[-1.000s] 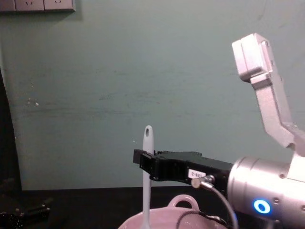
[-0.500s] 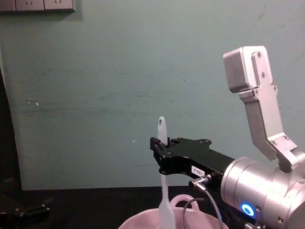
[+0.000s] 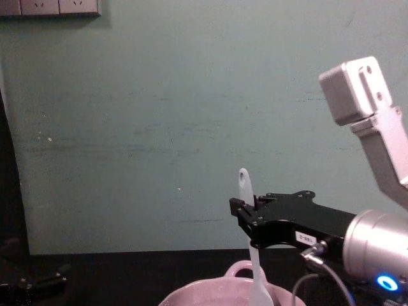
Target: Use the one hand to pick up the spoon and stir the clear water in the bowl.
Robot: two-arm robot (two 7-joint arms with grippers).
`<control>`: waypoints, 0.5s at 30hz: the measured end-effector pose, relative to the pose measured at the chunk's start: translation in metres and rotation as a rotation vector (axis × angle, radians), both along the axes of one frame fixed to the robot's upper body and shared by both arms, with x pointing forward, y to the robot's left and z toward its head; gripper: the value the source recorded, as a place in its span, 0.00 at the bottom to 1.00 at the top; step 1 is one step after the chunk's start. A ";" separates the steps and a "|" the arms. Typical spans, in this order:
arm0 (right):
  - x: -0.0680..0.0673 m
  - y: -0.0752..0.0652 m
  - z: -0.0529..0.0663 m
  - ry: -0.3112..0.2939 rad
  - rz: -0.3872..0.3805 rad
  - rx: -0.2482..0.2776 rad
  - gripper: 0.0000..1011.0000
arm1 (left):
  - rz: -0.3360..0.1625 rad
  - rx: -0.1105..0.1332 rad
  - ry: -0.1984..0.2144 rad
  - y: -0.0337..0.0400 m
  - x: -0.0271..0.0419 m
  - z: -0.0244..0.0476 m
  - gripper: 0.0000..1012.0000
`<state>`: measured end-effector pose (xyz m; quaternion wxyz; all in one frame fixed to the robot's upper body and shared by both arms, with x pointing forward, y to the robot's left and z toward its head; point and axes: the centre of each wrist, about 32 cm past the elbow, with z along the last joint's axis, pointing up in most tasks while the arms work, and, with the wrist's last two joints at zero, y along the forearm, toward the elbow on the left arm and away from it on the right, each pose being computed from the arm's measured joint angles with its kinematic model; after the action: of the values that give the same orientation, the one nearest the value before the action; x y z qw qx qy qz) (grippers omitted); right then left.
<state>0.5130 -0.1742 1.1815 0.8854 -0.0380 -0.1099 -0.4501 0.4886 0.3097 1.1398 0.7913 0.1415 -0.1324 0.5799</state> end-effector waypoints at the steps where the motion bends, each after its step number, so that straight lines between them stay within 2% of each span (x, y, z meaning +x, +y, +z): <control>1: -0.001 -0.002 0.002 0.009 0.008 -0.001 0.13 | 0.000 0.000 0.000 0.0000 0.0000 0.0000 1.00; 3: -0.006 -0.008 0.009 0.062 0.042 0.012 0.13 | 0.000 0.000 0.000 0.0000 0.0000 0.0000 1.00; 5: -0.008 -0.008 0.011 0.078 0.051 0.019 0.13 | 0.000 0.000 0.000 0.0000 0.0000 0.0000 1.00; 7: -0.013 -0.011 0.019 0.150 0.095 0.055 0.13 | 0.000 0.000 0.000 0.0000 0.0000 0.0000 1.00; 11: -0.018 -0.011 0.025 0.226 0.146 0.099 0.13 | 0.000 0.000 0.000 0.0000 0.0000 0.0000 1.00; 15: -0.021 -0.007 0.026 0.255 0.175 0.126 0.13 | 0.000 0.000 0.000 0.0000 0.0000 0.0000 1.00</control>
<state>0.4925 -0.1816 1.2079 0.9286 -0.0296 0.0289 -0.3687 0.4886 0.3097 1.1398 0.7913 0.1415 -0.1325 0.5799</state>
